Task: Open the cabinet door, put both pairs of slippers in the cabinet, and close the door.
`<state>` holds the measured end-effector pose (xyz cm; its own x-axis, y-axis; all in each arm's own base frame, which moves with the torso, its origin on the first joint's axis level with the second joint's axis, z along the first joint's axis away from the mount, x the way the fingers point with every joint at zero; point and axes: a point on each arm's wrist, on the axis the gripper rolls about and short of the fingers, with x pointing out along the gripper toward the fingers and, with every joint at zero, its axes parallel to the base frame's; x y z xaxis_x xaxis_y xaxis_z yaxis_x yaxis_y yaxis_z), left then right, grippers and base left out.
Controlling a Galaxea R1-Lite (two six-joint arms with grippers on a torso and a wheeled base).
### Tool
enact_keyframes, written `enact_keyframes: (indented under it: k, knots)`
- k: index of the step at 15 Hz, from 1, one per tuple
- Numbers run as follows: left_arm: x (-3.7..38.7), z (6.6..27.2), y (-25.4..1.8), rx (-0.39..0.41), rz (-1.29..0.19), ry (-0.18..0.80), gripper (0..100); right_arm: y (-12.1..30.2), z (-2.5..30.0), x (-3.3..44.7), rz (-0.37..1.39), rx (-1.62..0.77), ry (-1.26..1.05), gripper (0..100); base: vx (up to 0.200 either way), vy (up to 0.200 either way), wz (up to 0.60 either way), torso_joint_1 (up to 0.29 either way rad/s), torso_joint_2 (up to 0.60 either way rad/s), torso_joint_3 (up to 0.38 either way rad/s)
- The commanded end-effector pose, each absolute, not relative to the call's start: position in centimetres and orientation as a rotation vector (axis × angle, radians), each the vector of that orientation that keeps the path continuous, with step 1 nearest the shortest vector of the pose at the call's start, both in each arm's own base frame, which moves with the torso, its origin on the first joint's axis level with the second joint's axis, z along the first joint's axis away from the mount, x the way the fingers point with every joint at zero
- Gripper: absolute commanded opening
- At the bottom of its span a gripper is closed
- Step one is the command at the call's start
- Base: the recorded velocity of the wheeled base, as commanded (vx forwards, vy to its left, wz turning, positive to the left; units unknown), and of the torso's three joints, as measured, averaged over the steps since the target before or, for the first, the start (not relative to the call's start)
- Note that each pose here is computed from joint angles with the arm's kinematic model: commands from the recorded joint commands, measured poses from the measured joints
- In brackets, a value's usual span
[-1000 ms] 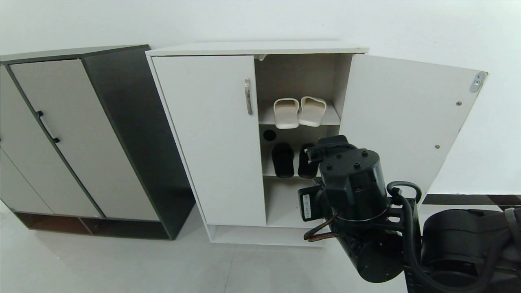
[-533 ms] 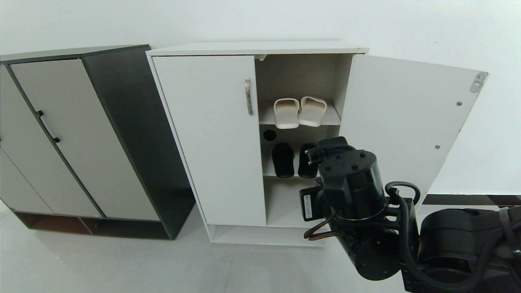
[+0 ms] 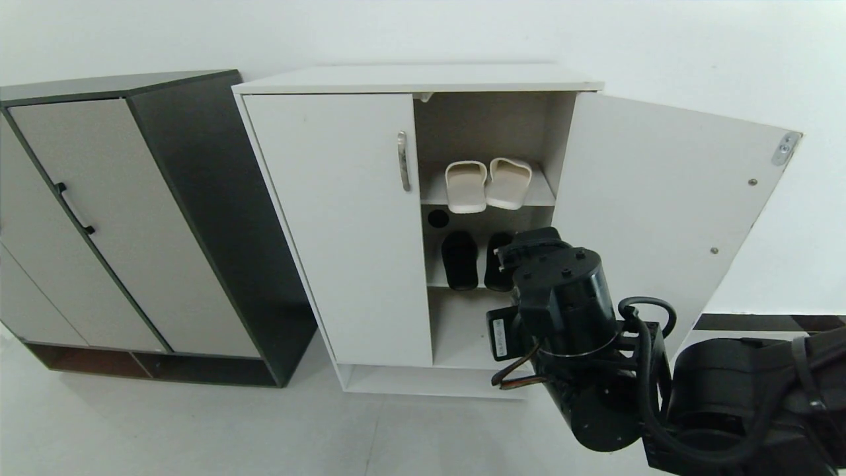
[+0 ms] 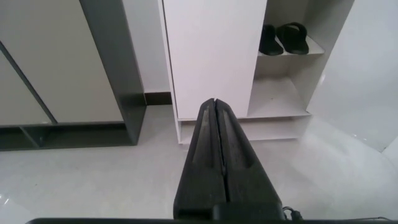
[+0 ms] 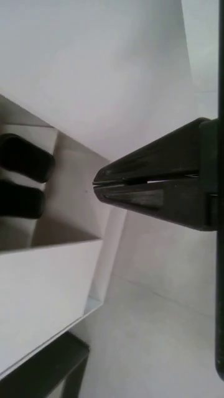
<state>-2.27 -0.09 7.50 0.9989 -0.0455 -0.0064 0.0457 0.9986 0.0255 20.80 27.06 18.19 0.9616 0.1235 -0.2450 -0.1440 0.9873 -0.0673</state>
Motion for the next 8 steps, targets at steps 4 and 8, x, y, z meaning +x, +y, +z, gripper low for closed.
enact_keyframes:
  k: [4,8]
  knots:
    - [-2.27,7.52,-0.09,0.026,-0.046,0.004,0,27.21,18.02,20.76,0.139,-0.088,0.245,0,0.0,0.0,0.0,0.078,-0.52,-0.358]
    - [-2.27,7.52,-0.09,0.026,-0.046,0.004,0,27.21,18.02,20.76,0.139,-0.088,0.245,0,0.0,0.0,0.0,0.123,-0.46,-0.337]
